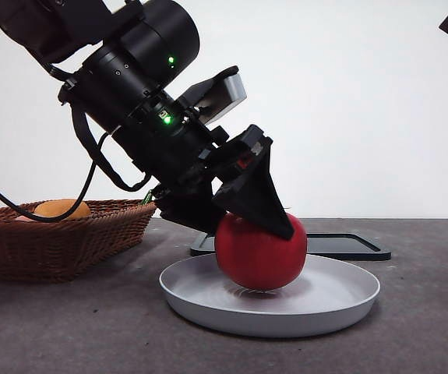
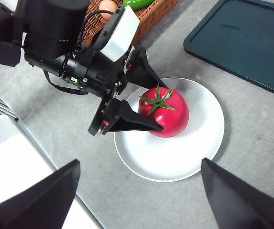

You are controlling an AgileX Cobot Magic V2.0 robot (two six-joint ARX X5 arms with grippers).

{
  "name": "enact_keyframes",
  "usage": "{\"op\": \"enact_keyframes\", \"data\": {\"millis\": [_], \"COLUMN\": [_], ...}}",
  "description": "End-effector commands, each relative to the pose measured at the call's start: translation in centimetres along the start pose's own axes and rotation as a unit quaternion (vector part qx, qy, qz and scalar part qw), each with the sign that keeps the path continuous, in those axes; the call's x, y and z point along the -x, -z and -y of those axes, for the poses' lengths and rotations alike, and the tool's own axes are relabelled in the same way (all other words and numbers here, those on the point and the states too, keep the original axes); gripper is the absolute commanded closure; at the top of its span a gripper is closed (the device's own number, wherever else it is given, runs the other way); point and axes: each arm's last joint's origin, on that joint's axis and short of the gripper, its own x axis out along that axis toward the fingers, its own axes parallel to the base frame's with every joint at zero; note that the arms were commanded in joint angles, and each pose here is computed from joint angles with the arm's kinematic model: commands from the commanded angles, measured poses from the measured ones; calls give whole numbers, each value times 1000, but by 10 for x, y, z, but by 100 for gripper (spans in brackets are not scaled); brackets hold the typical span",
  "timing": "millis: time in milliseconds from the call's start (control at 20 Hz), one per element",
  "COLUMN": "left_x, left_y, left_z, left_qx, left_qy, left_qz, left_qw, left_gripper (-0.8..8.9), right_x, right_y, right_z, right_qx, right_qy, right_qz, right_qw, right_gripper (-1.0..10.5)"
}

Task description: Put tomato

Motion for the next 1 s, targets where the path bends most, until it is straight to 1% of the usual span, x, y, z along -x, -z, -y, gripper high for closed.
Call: {"op": "enact_keyframes", "data": {"millis": [50, 100, 200, 350, 550, 700, 850, 1000], "left_x": [-4, -5, -5, -5, -4, 1, 17, 46], "left_y": [-3, -2, -2, -2, -4, -14, -29, -42], "left_z": [3, 3, 3, 3, 2, 1, 2, -1], "left_qx": [-17, -16, -14, -12, 14, 30, 23, 23], "left_qy": [3, 4, 4, 5, 3, 0, -5, -19], "left_qz": [-3, -6, -11, -11, -7, 9, 40, 69], "left_qw": [1000, 1000, 1000, 1000, 1000, 1000, 999, 997], "left_gripper": [463, 438, 339, 336, 335, 336, 336, 336], "right_x": [2, 2, 2, 2, 2, 2, 2, 2], "right_y": [-5, -5, -5, -5, -4, -4, -4, -4], "right_z": [-2, -2, -2, -2, -2, -2, -2, -2], "right_qx": [8, 8, 8, 8, 6, 6, 6, 6], "right_qy": [-3, -3, -3, -3, -4, -4, -3, -3], "right_qz": [7, 7, 7, 7, 3, 3, 3, 3], "right_qw": [1000, 1000, 1000, 1000, 1000, 1000, 1000, 1000], "right_gripper": [543, 543, 543, 542, 542, 542, 543, 542]}}
